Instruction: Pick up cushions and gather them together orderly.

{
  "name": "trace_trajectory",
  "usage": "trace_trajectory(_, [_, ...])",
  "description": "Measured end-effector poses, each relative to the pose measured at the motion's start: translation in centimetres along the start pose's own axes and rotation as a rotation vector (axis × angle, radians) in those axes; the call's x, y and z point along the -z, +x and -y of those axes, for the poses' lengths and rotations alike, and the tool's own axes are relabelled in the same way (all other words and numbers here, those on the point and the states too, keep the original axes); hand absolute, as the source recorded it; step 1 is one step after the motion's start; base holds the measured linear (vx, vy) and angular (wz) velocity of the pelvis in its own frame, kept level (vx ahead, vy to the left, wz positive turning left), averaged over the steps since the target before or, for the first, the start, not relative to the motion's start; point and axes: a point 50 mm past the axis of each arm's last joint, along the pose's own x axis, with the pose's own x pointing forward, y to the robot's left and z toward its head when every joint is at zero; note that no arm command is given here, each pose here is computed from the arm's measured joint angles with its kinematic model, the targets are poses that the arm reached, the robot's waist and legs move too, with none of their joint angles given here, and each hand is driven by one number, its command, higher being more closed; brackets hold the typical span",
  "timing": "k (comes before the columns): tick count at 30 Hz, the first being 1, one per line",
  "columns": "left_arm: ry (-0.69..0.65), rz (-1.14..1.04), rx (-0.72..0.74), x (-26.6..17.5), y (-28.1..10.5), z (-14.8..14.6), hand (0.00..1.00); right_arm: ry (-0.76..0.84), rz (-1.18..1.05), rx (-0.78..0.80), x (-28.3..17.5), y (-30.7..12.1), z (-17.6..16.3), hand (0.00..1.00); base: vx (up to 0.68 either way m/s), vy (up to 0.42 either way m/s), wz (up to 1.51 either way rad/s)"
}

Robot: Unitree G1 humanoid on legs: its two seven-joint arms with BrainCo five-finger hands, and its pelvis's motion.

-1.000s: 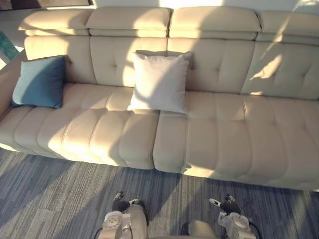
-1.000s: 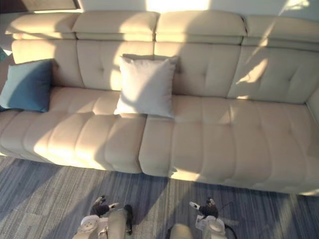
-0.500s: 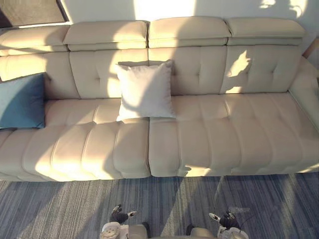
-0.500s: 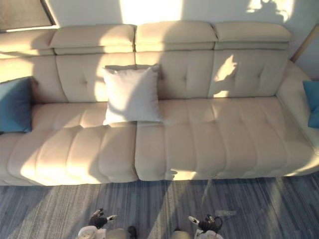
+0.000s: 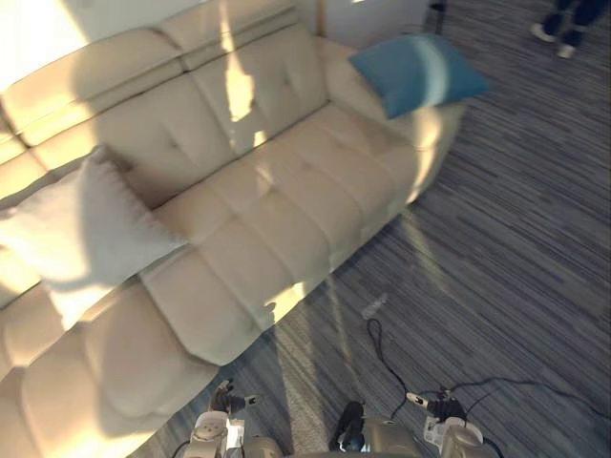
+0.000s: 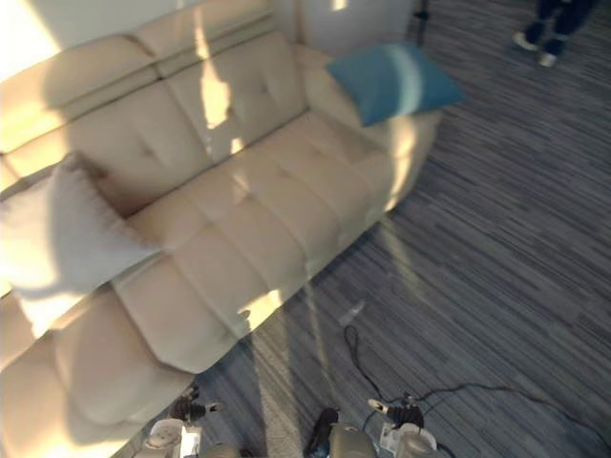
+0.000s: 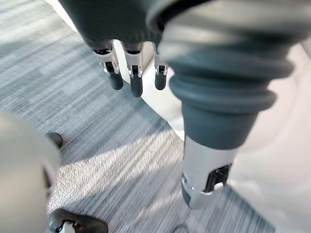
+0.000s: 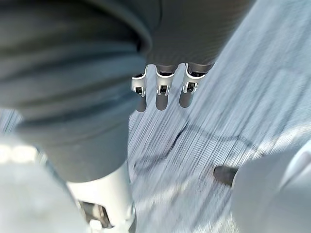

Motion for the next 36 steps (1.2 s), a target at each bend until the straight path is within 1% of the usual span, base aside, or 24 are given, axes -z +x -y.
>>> trace_trajectory(1, [-0.006,-0.005,0.002,0.1,0.0,0.1,0.0,0.0,-0.011,0.005,0.4,-0.1,0.2,0.0,0.0,-0.244,-0.8])
trace_trajectory(2, [-0.058,-0.004,-0.004,0.2,-0.1,0.2,0.0,-0.003,-0.022,0.012,0.7,-0.1,0.4,0.0,0.02,-0.159,-1.07])
trace_trajectory(6, [-0.064,0.032,-0.003,-0.6,-0.1,0.5,0.0,0.005,-0.034,0.027,0.3,0.2,0.5,0.0,0.11,-0.052,-1.17])
trace_trajectory(10, [-0.071,0.064,0.025,-1.4,-0.1,1.6,0.0,0.032,-0.025,0.053,-0.1,0.3,0.9,0.0,0.21,0.046,-1.28])
trace_trajectory(18, [-0.095,0.057,0.024,-1.5,0.0,1.5,0.0,0.015,-0.015,0.014,-0.4,0.3,-0.1,0.0,0.37,0.125,-0.77])
trace_trajectory(24, [-0.047,0.029,0.021,-0.9,0.0,0.8,0.0,0.016,-0.026,-0.002,-0.1,0.2,-0.4,0.0,0.45,0.037,-0.01])
trace_trajectory(27, [-0.044,0.05,0.008,-1.6,0.2,0.4,0.0,0.018,-0.009,-0.009,-0.8,0.4,-0.7,0.0,0.4,-0.181,0.08])
trace_trajectory(29, [-0.039,0.039,0.006,-1.3,0.1,0.3,0.0,0.018,-0.006,-0.009,-0.9,0.4,-0.7,0.0,0.4,-0.237,0.18])
trace_trajectory(30, [-0.039,0.032,0.008,-1.1,0.1,0.4,0.0,0.019,-0.01,-0.005,-0.7,0.4,-0.6,0.0,0.48,-0.284,0.09])
trace_trajectory(31, [-0.051,0.016,0.032,-0.7,0.0,1.3,0.0,0.029,-0.006,0.0,-1.0,0.5,-0.5,0.0,0.53,-0.344,0.01])
trace_trajectory(33, [-0.066,-0.004,0.05,-0.2,-0.2,2.2,0.0,0.035,-0.011,0.01,-0.7,0.4,-0.2,0.0,0.51,-0.333,0.14])
trace_trajectory(36, [-0.115,0.009,0.045,-0.6,-0.2,2.5,0.0,0.061,-0.025,0.021,0.5,-0.1,0.1,0.0,0.37,-0.204,0.63])
